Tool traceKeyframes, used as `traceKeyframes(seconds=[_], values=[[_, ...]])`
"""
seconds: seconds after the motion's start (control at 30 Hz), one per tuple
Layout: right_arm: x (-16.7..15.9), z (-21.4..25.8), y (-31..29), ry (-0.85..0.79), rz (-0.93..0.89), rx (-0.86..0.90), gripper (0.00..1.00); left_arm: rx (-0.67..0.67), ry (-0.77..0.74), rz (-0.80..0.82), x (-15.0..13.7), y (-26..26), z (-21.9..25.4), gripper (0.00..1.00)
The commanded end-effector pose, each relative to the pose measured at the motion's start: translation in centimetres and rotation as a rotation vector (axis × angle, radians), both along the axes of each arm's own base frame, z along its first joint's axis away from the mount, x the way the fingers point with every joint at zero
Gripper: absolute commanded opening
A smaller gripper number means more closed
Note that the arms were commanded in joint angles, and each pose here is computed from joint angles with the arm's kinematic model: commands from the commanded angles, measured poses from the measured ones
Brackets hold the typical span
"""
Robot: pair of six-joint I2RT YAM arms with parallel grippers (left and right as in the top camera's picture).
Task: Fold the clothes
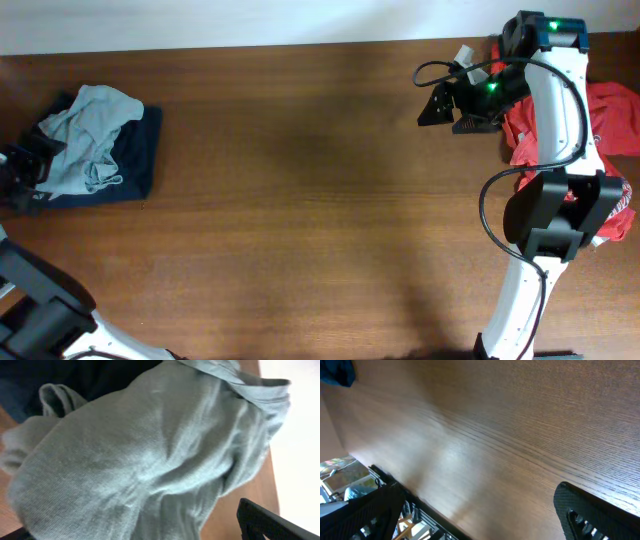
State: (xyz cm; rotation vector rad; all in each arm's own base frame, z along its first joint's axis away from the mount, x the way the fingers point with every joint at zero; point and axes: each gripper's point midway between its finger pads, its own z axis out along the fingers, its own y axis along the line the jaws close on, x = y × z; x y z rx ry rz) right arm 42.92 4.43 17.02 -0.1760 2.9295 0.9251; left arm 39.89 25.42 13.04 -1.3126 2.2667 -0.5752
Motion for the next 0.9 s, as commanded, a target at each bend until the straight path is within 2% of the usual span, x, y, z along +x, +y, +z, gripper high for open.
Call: traceKeyframes(seconds=[0.0, 0.17, 0.27, 0.37, 0.53, 0.63, 0.67, 0.7, 0.77, 0.83, 0.87], values=[[0.0, 2.4, 0.4, -0.077, 0.017, 0.004, 0.99, 0.002, -0.154, -0.062, 1.2, -0.8, 4.7, 0.99], [-0.1, 2.4, 0.4, -0.075, 0.017, 0.004, 0.99, 0.074, -0.306, -0.183, 2.5, -2.2, 9.4, 0.98], [0.0, 2.4, 0.4, -0.078, 0.017, 0.004, 0.99, 0.192, -0.346, -0.270, 2.8, -3.3, 11.6, 0.83], [0.1, 2.4, 0.4, -0.081, 0.017, 0.003, 0.99, 0.261, -0.302, -0.292, 3.0, -3.8, 11.2, 0.83], [0.0, 2.4, 0.4, -0.078, 0.017, 0.004, 0.99, 0.291, -0.193, -0.307, 3.1, -5.4, 9.6, 0.82], [0.0, 2.4, 0.4, -0.078, 0.017, 0.004, 0.99, 0.315, -0.164, -0.320, 3.4, -6.1, 9.2, 0.77], [0.0, 2.4, 0.4, -0.078, 0.017, 0.004, 0.99, 0.329, -0.152, -0.318, 3.4, -6.1, 9.1, 0.72], [0.0, 2.4, 0.4, -0.078, 0.017, 0.003, 0.99, 0.348, -0.134, -0.311, 3.4, -6.0, 8.9, 0.63], [0.0, 2.4, 0.4, -0.077, 0.017, 0.003, 0.99, 0.387, -0.097, -0.296, 3.4, -5.5, 8.5, 0.32], [0.0, 2.4, 0.4, -0.078, 0.017, 0.004, 0.99, 0.425, -0.067, -0.280, 3.4, -4.9, 8.2, 0.07], [0.0, 2.4, 0.4, -0.078, 0.017, 0.003, 0.99, 0.445, -0.048, -0.269, 3.5, -4.5, 7.9, 0.01]])
